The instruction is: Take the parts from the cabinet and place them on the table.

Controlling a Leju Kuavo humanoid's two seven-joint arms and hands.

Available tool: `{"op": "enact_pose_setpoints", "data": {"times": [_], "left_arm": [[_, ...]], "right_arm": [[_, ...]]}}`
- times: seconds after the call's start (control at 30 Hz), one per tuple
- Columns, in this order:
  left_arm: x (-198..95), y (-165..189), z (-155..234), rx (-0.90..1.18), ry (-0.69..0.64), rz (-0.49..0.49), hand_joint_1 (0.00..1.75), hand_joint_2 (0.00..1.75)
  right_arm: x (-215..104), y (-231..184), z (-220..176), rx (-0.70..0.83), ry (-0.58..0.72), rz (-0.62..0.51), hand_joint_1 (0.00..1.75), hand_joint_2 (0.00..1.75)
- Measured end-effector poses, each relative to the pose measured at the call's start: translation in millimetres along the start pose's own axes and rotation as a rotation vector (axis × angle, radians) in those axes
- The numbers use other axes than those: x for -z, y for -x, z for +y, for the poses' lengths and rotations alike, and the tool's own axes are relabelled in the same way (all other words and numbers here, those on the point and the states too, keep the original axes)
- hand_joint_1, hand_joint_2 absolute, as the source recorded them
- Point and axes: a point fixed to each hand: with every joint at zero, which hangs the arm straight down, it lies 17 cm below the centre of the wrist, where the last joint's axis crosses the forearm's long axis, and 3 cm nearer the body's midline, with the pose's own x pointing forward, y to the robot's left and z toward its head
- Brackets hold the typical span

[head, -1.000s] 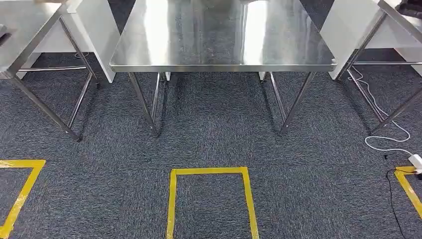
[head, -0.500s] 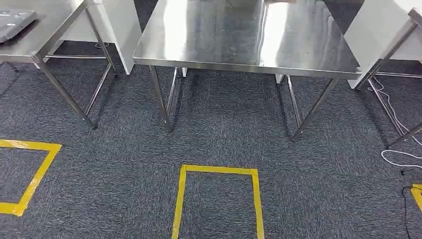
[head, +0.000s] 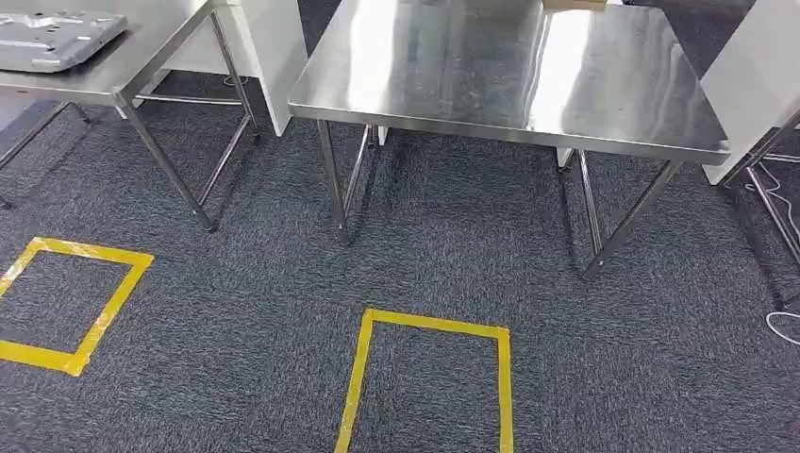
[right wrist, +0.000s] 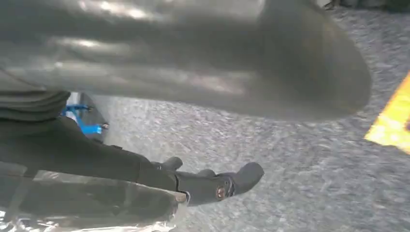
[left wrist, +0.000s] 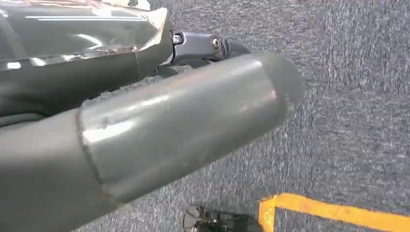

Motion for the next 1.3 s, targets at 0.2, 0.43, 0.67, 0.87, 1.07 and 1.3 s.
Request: {"op": "enact_pose_setpoints", "data": {"times": [0.2,0.43,0.67,0.87,1.07,1.3], "left_arm": [[0,-1,-2,0.003,0.012,-0.005,0.0,0.0],[2,-8,-1,0.003,0.013,-0.018,0.0,0.0],[3,-10,-1,0.002,0.015,-0.022,0.0,0.0],[3,-11,-2,0.001,0.018,-0.024,0.0,0.0],[3,-9,-1,0.003,0.016,-0.022,0.0,0.0],[3,-9,-2,0.005,0.02,-0.021,0.0,0.0]], "right_arm": [[0,3,2,0.005,-0.007,0.008,0.0,0.0],[-1,0,4,0.013,-0.017,0.012,0.0,0.0],[-1,0,6,0.011,-0.019,0.012,0.0,0.0],[-1,-1,3,0.012,-0.016,0.014,0.0,0.0],[-1,0,5,0.011,-0.019,0.014,0.0,0.0],[-1,3,5,0.012,-0.021,0.025,0.0,0.0]]}}
